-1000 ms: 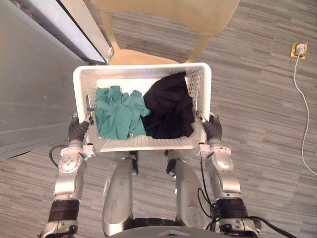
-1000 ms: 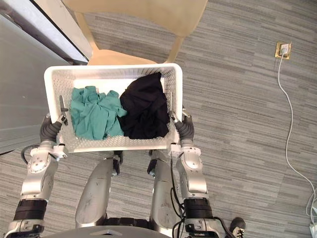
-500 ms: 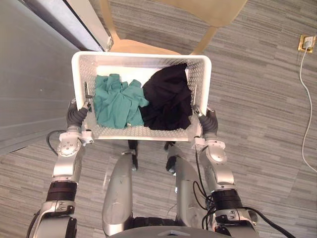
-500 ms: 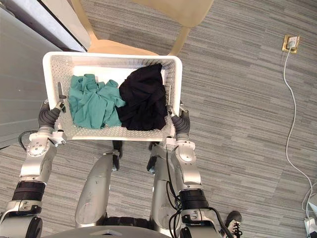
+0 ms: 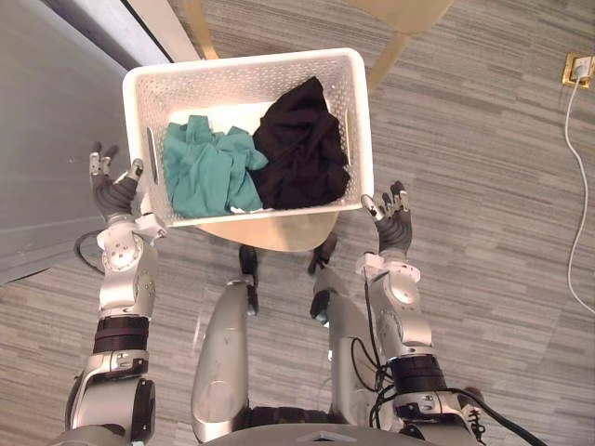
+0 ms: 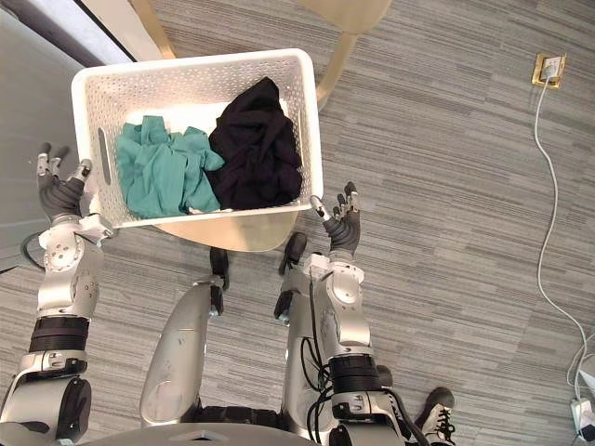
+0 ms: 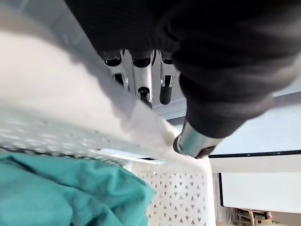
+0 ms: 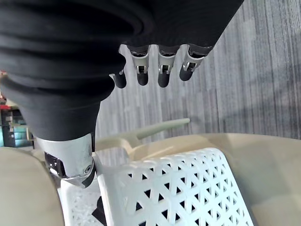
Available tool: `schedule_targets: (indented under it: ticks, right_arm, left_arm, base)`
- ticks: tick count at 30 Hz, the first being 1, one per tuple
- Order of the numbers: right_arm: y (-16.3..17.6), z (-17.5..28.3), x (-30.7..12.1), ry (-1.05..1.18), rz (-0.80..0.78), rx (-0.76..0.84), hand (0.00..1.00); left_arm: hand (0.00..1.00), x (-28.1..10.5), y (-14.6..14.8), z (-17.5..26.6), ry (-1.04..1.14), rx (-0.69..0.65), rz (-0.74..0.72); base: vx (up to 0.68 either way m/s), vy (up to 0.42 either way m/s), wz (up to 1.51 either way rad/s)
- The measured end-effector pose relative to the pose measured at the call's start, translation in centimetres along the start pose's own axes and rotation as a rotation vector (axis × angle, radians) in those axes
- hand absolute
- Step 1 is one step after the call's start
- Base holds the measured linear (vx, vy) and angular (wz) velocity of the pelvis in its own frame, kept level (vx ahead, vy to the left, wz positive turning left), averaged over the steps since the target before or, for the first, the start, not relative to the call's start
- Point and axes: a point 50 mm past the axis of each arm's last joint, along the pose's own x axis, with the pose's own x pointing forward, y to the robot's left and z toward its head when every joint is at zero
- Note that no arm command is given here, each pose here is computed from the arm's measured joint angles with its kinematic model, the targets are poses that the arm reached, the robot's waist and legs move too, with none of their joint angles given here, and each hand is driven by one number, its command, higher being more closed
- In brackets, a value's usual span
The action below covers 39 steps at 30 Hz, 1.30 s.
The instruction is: Pick up the laundry basket with both hands and put the clothes into the washing machine.
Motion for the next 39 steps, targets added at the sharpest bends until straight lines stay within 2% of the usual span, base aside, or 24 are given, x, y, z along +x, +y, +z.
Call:
schedule_targets:
  ticks: [8,16,20,26,32,35,39]
  right_arm:
    - [-0.3,-0.6,-0.5,0.03,-0.019,0.051,0.0]
    - [-0.8,-1.0,-0.9,0.051,-0.035,0.064,0.0]
    - [-0.7,-1.1,-1.0,0.053,-0.023,0.067,0.0]
    - [-2.1,-1.5,-2.3,0.069,-0.045,0.059,0.0]
    - [-6.2,-3.3,-5.0,0.17,-0.128,-0.032,0.0]
    - [-7.0,-4.8,-7.0,0.256,-0.126,-0.068,0.0]
    - [-7.2,-6.4,-10.0,0.349,-0.116,-0.047,0.0]
  left_arm:
    - [0.0,0.5,-0.4,0.9,-0.041,-0.008,-0.017]
    - [0.0,1.0,-0.4,2.8,-0.138,0.107,-0.06]
    - [0.0,0.9,0.2,3.1,-0.149,0.113,-0.044]
    - [0.0,-3.0,2.7,2.1,-0.133,0.18,-0.073]
    - [0.0,-8.3,4.9,-0.1,-0.023,0.169,-0.091]
    - [0.0,-9.2,5.1,-0.4,0.001,0.135,-0.122]
    - [0.0,-12.0,6.4,-1.3,0.071,0.108,-0.07]
  base:
    - [0.0,0.0,0.0]
    - [0.0,0.0,0.0]
    - [0.01,0.003,-0.02]
    - [0.02,0.012,-0.22]
    - [0.04,0.009,0.0]
    - [0.05,-0.128,0.87]
    - [0.07,-0.283,0.64]
